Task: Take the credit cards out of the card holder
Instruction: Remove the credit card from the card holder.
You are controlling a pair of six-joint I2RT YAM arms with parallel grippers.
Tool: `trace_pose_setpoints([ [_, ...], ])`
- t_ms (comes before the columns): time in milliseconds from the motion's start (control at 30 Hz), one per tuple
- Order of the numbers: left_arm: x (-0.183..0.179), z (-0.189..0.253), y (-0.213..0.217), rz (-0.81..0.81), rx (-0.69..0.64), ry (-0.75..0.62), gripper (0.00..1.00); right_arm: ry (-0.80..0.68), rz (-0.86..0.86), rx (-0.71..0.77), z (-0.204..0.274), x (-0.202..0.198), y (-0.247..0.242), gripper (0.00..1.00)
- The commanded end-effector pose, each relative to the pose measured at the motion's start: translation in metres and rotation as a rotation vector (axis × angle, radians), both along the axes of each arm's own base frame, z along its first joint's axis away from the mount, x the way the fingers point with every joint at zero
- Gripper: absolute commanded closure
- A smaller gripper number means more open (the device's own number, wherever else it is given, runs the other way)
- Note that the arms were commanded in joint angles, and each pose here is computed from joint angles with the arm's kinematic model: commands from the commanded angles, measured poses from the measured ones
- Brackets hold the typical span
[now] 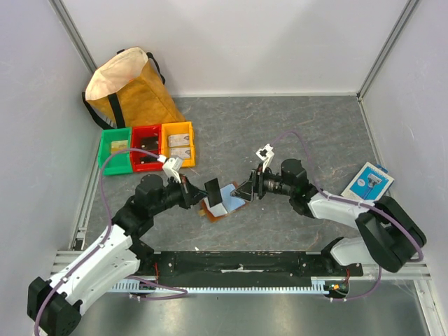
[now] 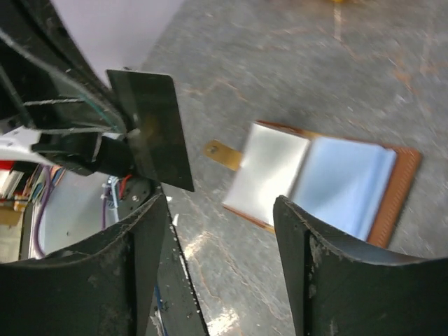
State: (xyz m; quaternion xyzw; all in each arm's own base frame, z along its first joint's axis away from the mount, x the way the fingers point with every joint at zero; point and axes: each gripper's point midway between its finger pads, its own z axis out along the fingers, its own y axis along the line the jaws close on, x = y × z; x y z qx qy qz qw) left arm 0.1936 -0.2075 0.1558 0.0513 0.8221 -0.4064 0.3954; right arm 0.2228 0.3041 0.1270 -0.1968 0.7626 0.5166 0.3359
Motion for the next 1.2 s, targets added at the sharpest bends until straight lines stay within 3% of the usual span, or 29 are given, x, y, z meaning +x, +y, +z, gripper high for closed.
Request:
trace_pose_setpoints([
  [0,-0.008,0.063,-0.017,-0.195,-0.053,-0.284,0.98,-0.157,0.134,0.126,0.048,-0.025,0.010,0.28],
  [267,-0.023,0.098,-0.037,-0.361,-0.152,-0.416,0.98,-0.282,0.247,0.192,0.082,-0.051,0.021,0.24],
  [400,-0.028,0.110,-0.043,-0.416,-0.193,-0.459,0.98,-0.297,0.289,0.210,0.087,-0.060,0.027,0.31],
  [500,-0.027,0.111,-0.045,-0.421,-0.202,-0.459,0.98,-0.312,0.319,0.227,0.090,-0.066,0.031,0.45],
  [733,-0.019,0.105,-0.042,-0.371,-0.187,-0.436,0.98,-0.356,0.273,0.156,0.086,-0.057,0.026,1.00],
  [867,-0.005,0.101,-0.033,-0.253,-0.149,-0.371,0.75,-0.416,0.193,0.040,0.078,-0.039,0.020,1.00],
  [1000,0.015,0.091,-0.009,-0.031,-0.087,-0.240,0.36,-0.458,0.052,-0.180,0.061,-0.011,0.004,1.00],
  [1167,0.023,0.087,0.013,0.218,-0.170,-0.034,0.23,-0.599,-0.136,-0.453,0.052,0.017,-0.015,1.00],
])
